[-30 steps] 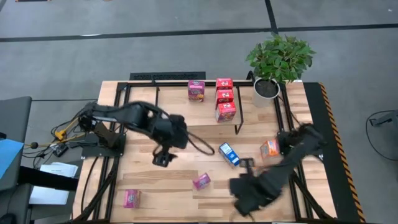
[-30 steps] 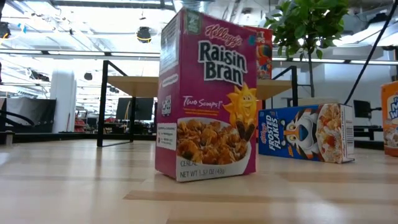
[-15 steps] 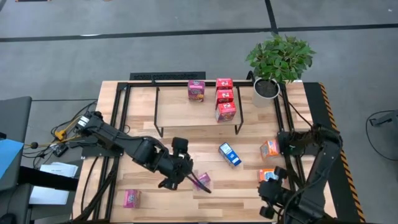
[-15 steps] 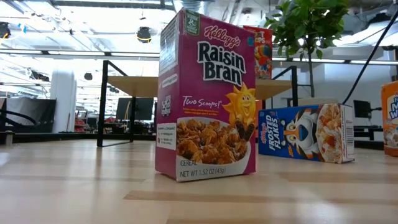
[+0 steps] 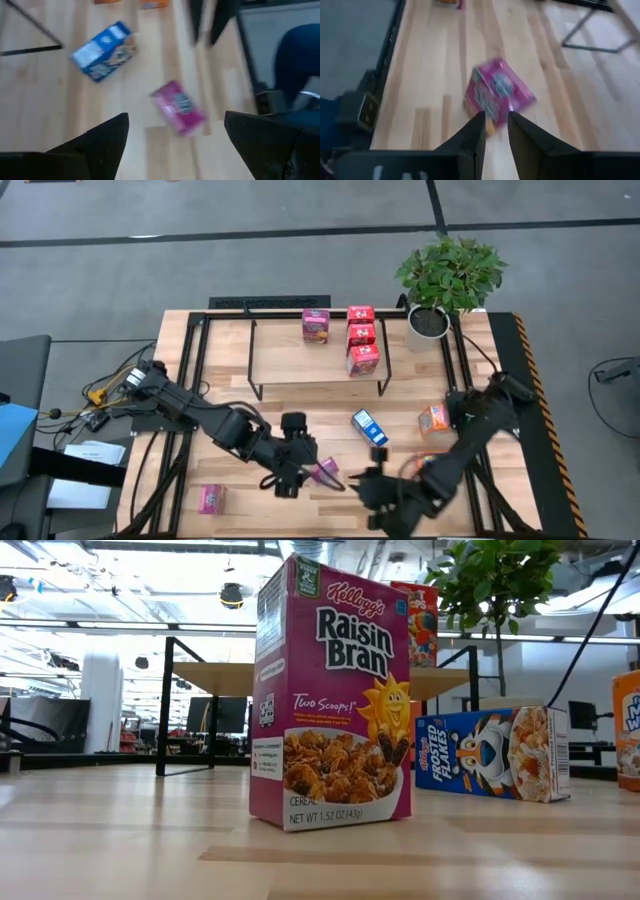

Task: Stack cereal on shelf
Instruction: Put the bottom purple cereal box on the shelf aligned with the other purple cereal box

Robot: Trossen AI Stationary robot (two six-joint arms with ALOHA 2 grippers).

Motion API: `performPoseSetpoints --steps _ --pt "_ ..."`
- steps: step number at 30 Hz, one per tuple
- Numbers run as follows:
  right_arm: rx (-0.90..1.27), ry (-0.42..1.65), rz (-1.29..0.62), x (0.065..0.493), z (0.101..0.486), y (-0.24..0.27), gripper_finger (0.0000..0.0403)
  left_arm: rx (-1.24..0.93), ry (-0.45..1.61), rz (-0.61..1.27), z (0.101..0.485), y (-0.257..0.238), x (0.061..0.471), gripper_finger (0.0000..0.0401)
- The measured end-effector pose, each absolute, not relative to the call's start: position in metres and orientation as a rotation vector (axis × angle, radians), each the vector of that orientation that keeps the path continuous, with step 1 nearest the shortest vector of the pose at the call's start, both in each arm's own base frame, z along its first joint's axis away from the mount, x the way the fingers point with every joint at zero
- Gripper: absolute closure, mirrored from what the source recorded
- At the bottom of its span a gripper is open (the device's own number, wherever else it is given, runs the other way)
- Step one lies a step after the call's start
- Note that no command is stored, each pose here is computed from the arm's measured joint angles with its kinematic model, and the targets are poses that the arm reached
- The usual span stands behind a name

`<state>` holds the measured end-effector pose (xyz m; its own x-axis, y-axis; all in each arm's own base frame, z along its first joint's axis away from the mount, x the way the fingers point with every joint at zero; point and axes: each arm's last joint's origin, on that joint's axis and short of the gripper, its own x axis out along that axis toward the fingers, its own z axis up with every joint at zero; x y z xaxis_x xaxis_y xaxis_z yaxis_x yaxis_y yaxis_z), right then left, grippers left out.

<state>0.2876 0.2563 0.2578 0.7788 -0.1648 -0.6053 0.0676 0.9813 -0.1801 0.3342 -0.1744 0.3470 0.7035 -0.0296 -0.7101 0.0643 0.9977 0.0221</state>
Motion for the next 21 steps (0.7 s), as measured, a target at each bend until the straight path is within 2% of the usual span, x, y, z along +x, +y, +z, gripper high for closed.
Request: performPoseSetpoints --steps 6,14,21 --pt "-0.022 0.663 0.005 0.315 0.249 0.250 0.0302 0.066 0.803 -0.022 0.339 -0.191 0.323 0.0083" --pt "-0.045 0.723 -0.027 0.328 0.201 0.263 0.0302 0.138 0.778 0.026 0.339 -0.205 0.312 0.0083" --pt "-0.076 0.695 0.013 0.343 0.203 0.253 0.0302 0.147 0.754 0.065 0.340 -0.203 0.313 0.0083"
